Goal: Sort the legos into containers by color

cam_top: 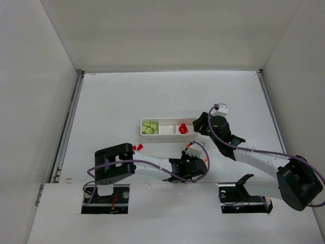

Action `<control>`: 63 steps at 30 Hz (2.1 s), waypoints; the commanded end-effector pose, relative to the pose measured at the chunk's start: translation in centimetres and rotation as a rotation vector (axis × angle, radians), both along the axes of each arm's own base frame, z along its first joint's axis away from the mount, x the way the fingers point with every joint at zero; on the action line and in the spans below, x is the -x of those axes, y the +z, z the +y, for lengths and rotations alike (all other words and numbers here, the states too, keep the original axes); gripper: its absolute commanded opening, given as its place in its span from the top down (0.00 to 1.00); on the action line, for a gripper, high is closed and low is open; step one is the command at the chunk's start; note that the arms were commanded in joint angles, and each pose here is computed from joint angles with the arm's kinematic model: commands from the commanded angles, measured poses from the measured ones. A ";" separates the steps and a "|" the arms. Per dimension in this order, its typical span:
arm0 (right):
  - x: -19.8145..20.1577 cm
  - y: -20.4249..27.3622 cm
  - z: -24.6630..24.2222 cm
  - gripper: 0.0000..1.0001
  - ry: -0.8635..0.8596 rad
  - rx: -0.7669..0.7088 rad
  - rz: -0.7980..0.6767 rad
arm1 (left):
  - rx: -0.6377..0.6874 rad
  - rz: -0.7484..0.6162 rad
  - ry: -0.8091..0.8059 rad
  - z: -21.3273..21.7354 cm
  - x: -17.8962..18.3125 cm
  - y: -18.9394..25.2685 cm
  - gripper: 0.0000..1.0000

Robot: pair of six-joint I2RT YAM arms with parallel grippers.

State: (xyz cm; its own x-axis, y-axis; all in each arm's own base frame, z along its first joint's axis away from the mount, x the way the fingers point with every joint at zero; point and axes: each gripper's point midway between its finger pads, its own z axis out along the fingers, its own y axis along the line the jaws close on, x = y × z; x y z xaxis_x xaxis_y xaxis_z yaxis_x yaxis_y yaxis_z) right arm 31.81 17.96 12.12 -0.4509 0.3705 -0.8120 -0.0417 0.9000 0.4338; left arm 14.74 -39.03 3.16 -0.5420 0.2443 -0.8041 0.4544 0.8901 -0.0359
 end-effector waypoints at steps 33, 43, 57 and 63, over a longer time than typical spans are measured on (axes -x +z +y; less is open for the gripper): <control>3.6 2.1 3.1 0.49 0.116 0.032 -0.074 | 0.211 -0.120 0.365 11.8 -18.4 9.3 0.85; 7.9 -1.2 5.3 0.64 0.193 0.118 0.006 | 0.179 -0.101 0.362 11.5 -18.7 7.2 0.80; 8.1 -5.8 3.1 0.31 0.061 0.301 0.115 | 0.250 -0.110 0.351 12.8 -17.9 9.1 0.62; 8.3 -7.0 3.5 0.24 0.060 0.330 0.163 | 0.288 -0.114 0.343 13.3 -17.0 9.5 0.61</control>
